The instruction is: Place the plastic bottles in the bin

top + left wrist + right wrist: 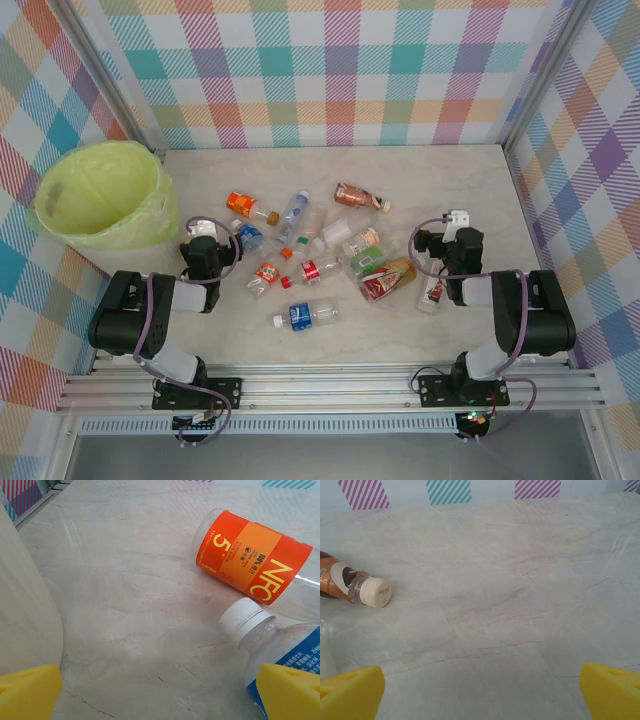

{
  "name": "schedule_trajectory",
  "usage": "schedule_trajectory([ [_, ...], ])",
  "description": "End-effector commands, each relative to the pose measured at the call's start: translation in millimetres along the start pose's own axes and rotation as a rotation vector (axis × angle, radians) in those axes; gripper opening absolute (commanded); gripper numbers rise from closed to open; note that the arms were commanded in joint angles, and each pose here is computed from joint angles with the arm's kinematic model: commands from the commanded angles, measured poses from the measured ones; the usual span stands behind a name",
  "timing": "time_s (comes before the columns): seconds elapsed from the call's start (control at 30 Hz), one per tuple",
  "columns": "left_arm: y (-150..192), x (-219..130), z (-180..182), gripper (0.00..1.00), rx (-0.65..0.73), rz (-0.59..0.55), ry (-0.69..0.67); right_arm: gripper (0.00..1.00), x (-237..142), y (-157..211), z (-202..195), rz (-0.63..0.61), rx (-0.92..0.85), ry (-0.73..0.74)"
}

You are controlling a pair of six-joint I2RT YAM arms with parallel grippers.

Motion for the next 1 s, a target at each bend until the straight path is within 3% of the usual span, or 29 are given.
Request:
schedule_trajectory([
  [0.0,-9.1,1.2,-0.3,1.0,0.0,-0.031,0.0,1.0,-0.4,-3.3,0.8,-0.013,0.008,-0.015],
  [0.97,-8.9,0.8,0.1,1.0,-0.001,-0.032,-0.001,1.0,-0.5,-3.1,0.7,-0.01,0.012,-0.025],
])
Point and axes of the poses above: each hand's point on the last joint's axis, 136 mm out from that joint toward the fingers, its own x axis out along the fingers, its own z axis along the line the jaws close on, y = z × x, the point moved 4 cm from there along -x, back along the fingers, and after that the axes turned 7 degrees about x, right-handed, at the moved point
